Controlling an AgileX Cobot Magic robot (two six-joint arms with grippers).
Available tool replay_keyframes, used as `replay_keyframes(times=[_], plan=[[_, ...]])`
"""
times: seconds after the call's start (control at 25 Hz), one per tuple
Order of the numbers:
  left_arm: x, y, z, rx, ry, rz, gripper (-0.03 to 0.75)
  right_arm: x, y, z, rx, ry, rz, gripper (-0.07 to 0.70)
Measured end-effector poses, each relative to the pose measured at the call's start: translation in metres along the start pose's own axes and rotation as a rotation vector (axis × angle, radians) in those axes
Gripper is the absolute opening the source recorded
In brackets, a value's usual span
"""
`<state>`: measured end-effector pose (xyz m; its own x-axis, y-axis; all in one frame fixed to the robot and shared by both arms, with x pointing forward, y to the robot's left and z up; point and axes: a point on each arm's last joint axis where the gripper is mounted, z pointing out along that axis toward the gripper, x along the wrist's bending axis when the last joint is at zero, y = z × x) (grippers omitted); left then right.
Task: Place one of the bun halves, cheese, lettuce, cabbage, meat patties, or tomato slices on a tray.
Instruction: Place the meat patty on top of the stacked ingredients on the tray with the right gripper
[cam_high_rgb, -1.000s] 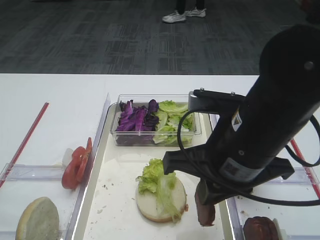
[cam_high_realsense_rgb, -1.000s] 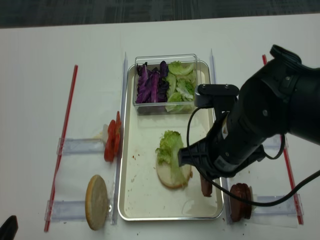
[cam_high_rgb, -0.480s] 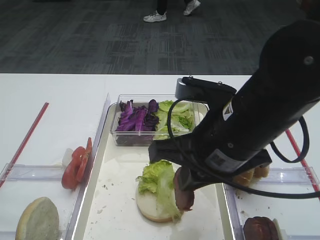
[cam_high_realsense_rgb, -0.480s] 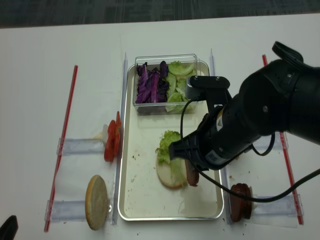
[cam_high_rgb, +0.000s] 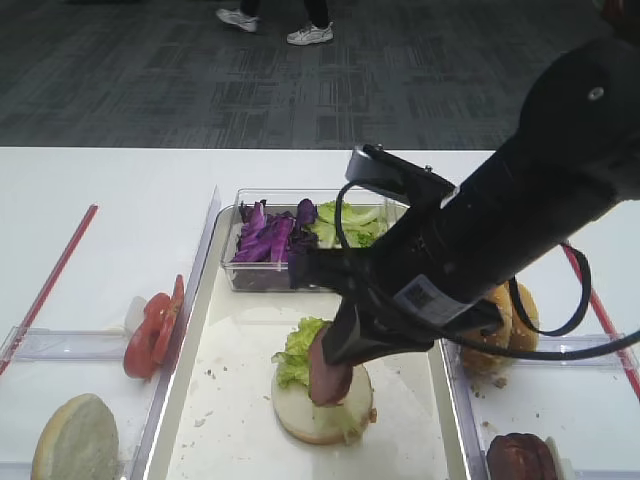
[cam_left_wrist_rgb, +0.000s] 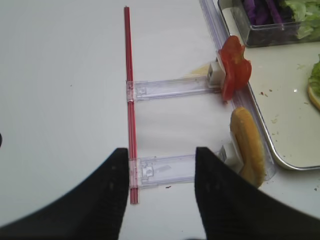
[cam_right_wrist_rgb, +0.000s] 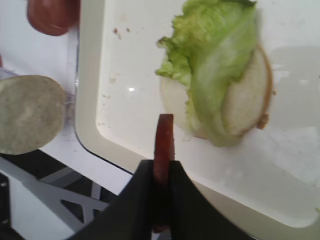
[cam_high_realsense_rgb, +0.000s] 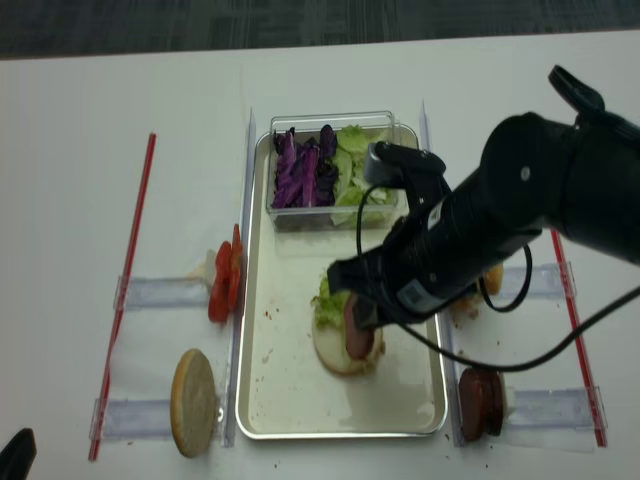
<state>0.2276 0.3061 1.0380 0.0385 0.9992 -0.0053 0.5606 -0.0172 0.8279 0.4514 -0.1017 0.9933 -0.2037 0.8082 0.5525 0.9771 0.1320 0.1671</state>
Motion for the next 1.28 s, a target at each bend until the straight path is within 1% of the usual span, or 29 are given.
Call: replay_keyframes(times=[0.04,0.12,0.28,0.32,0.56,0.6,0.8,0.88,1.08,1.28], plan=[[0.0,0.0,0.0,0.0,0.0,0.0,0.297,-0.001,0.003,0.0,-0.004,0.036,0.016,0.087],[0.0,0.0,0.0,0.0,0.0,0.0,0.297,-0.005,0.008,-0.001,0.004,0.092,0.022,0.087],[0.0,0.0,0.0,0.0,0.0,0.0,0.297,-0.017,0.017,0.003,0.036,0.165,0.044,0.087],[0.0,0.0,0.0,0.0,0.0,0.0,0.297,-0.021,0.02,0.006,0.041,0.182,0.057,0.087],[0.0,0.0,0.0,0.0,0.0,0.0,0.297,-0.028,0.026,0.023,0.08,0.283,0.059,0.087],[0.0,0.0,0.0,0.0,0.0,0.0,0.297,-0.029,0.026,0.027,0.089,0.294,0.072,0.087],[0.0,0.0,0.0,0.0,0.0,0.0,0.297,-0.037,0.028,0.043,0.112,0.305,0.092,0.086],[0.0,0.0,0.0,0.0,0.0,0.0,0.297,-0.038,0.029,0.044,0.098,0.298,0.085,0.086],[0.0,0.0,0.0,0.0,0.0,0.0,0.297,-0.041,0.034,0.045,0.042,0.268,0.1,0.086],[0.0,0.0,0.0,0.0,0.0,0.0,0.297,-0.049,0.037,0.049,0.038,0.251,0.126,0.086]])
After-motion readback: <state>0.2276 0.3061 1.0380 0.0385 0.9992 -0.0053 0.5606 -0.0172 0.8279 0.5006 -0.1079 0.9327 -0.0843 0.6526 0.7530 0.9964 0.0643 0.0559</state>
